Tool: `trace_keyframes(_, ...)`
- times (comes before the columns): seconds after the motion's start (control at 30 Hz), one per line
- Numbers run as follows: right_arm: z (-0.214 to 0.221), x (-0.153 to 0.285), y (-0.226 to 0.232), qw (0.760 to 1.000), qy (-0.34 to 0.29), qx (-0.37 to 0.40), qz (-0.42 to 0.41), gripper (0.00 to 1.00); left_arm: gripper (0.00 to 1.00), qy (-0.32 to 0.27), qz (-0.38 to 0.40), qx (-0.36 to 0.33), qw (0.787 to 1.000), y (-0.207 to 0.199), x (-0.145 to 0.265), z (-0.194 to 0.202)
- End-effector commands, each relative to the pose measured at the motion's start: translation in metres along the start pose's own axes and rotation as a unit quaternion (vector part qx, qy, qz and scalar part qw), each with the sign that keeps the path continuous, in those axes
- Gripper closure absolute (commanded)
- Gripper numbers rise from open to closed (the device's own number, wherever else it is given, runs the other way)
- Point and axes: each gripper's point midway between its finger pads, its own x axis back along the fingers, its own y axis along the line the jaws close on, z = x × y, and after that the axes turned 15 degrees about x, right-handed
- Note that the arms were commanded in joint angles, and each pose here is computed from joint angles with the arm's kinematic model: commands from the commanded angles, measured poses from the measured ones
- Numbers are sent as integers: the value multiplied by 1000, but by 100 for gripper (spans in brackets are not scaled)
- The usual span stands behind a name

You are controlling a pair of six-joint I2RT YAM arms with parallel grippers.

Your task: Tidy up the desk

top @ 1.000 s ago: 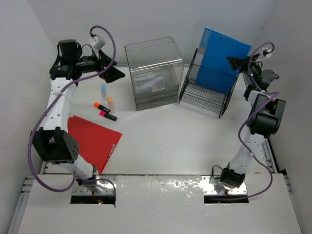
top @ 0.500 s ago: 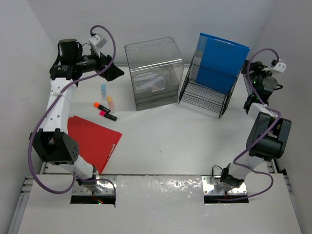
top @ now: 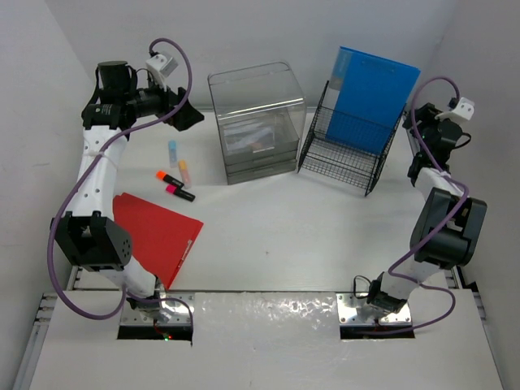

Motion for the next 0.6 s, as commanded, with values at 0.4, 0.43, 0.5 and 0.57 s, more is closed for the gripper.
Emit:
trace_keyframes(0.4,33,48,51,988,128,61,-63,46,1,-18,-32,-24,999,1,5,-13)
trace_keyframes(0.43,36,50,52,987,135,59,-62,46,1,-16,-37,-23,999,2,6,-10)
trace_keyframes(0.5,44,51,53,986,144,67,-58,49,1,-13,-45,-27,999,6,7,-8)
trace_keyframes(0.57,53,50,55,984,155,70,-57,53,1,-9,-52,-27,998,7,8,-5)
